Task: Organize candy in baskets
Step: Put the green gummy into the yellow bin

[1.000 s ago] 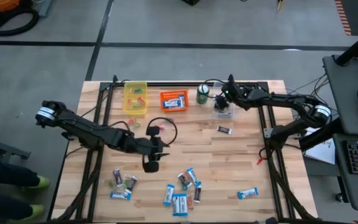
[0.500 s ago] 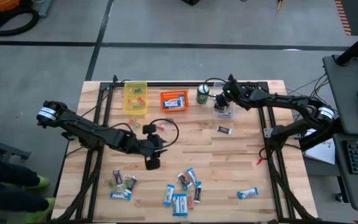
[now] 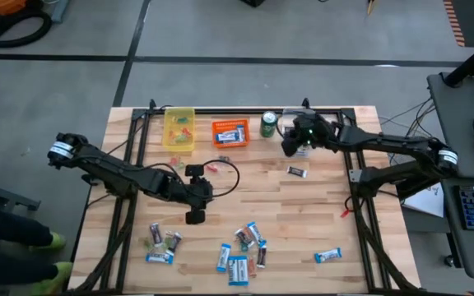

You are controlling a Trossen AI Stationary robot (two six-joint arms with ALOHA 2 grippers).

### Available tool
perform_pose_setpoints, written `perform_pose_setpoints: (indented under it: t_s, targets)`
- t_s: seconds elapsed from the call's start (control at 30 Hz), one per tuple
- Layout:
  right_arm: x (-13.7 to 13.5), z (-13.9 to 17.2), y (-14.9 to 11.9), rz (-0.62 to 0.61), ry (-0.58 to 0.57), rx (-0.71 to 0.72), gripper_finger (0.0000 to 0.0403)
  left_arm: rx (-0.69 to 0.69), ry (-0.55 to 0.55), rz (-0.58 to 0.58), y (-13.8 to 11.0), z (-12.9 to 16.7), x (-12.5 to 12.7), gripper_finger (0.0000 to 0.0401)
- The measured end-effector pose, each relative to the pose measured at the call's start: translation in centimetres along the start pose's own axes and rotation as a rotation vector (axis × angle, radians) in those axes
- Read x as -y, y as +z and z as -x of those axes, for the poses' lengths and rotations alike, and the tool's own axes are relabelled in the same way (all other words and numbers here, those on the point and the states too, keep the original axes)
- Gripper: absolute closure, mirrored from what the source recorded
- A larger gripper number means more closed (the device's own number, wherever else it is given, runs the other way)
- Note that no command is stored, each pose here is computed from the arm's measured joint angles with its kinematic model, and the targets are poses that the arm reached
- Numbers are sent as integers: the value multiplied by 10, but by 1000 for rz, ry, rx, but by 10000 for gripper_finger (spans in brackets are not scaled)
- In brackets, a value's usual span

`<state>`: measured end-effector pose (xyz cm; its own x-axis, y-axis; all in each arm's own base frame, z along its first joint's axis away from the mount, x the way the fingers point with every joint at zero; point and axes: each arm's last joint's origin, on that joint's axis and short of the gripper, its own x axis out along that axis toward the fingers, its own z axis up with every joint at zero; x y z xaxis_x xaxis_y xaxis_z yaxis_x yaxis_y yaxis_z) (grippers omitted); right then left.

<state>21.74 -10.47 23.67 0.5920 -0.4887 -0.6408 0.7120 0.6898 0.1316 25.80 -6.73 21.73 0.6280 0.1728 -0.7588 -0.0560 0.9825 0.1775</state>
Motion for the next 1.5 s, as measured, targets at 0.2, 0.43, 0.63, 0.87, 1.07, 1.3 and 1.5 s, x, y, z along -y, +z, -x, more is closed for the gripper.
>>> perform_pose_setpoints:
  t_s: [0.2, 0.43, 0.63, 0.87, 1.07, 1.3, 1.5]
  targets:
    - [-26, 16, -6, 66, 118, 22, 316, -156, -78, 115, -7, 6, 0, 248]
    - [-35, 15, -9, 89, 133, 29, 320, -407, -236, 422, -20, 13, 5, 248]
    - [-36, 8, -11, 98, 125, 12, 317, -622, -203, 675, -34, 24, 18, 249]
    - [-37, 7, -12, 104, 122, 6, 325, -773, -39, 856, -55, 42, 40, 249]
    - [-37, 7, -12, 104, 123, 5, 322, -798, 64, 1020, -64, 51, 54, 249]
    - [-37, 7, -12, 104, 124, 5, 325, -814, 132, 1042, -72, 46, 69, 240]
    - [-37, 7, -11, 100, 130, 18, 321, -758, 56, 954, -70, 25, 85, 234]
